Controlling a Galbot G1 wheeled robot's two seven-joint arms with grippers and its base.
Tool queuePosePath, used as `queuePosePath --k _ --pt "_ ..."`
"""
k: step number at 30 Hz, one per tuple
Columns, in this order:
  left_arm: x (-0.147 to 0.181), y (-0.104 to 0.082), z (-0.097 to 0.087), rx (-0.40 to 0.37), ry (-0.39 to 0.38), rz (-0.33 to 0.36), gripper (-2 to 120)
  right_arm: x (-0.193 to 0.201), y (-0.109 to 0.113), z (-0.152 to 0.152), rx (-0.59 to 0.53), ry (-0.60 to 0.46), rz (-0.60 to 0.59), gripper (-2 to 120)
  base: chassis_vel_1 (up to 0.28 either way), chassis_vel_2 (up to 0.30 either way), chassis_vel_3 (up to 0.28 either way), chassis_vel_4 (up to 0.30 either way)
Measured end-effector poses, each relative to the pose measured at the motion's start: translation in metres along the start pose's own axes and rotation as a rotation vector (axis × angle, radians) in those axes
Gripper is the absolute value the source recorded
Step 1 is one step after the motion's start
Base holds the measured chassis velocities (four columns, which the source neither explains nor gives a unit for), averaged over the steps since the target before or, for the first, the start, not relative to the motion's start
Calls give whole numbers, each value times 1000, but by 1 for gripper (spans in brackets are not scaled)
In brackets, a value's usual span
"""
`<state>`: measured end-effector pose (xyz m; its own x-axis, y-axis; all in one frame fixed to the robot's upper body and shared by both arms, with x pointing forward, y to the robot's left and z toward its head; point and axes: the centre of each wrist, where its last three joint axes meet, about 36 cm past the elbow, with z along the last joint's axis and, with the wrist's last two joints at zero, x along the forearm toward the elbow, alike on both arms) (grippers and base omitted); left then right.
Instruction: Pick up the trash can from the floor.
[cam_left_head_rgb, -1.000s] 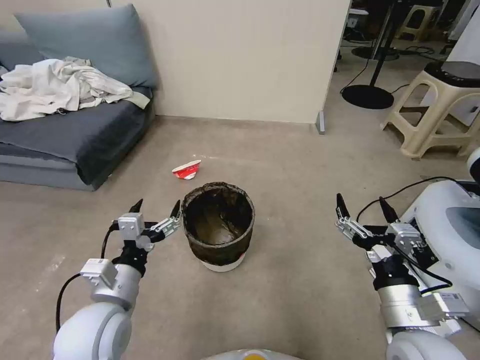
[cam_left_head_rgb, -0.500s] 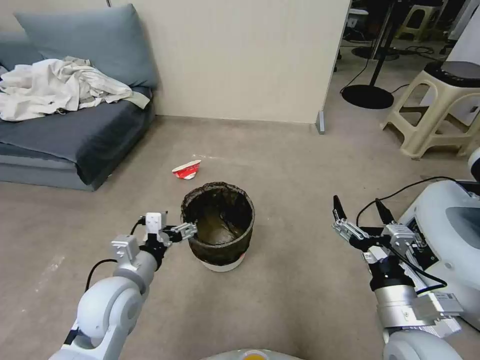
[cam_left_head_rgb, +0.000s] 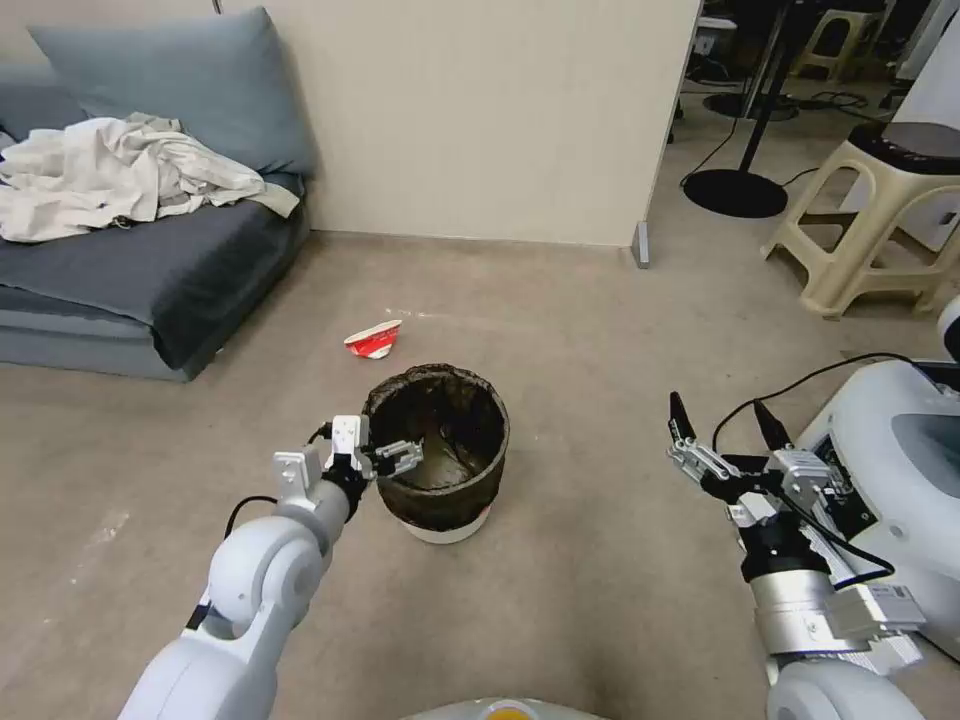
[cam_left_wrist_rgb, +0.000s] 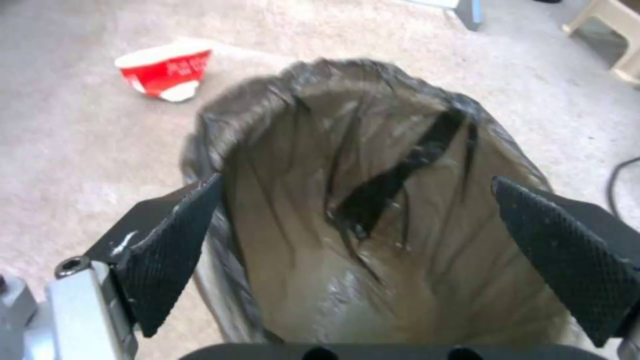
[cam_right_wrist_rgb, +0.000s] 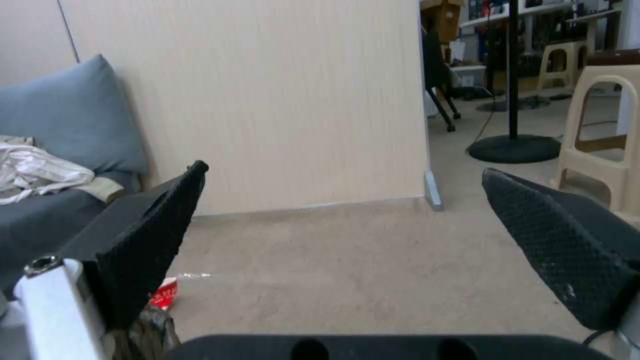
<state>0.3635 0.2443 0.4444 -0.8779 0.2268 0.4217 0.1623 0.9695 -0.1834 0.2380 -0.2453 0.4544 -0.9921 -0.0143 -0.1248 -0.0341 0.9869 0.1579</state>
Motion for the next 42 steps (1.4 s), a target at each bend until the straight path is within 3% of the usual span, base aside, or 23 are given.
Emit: queuePosePath --k 8,13,16,24,42 --pt "-6 13 -15 -20 -29 -51 100 -1 0 2 0 1 3 100 0 0 0 0" --pt "-13 18 -20 -50 5 -98 100 -1 0 3 0 4 4 100 0 0 0 0" --pt "-23 20 -15 -87 52 -135 100 -2 -1 4 0 7 5 100 0 0 0 0" --pt "-35 16 -3 -113 124 -154 100 -2 -2 4 4 7 8 100 0 0 0 0" --pt "-54 7 5 -133 178 -160 100 -2 -5 4 10 9 7 100 0 0 0 0"
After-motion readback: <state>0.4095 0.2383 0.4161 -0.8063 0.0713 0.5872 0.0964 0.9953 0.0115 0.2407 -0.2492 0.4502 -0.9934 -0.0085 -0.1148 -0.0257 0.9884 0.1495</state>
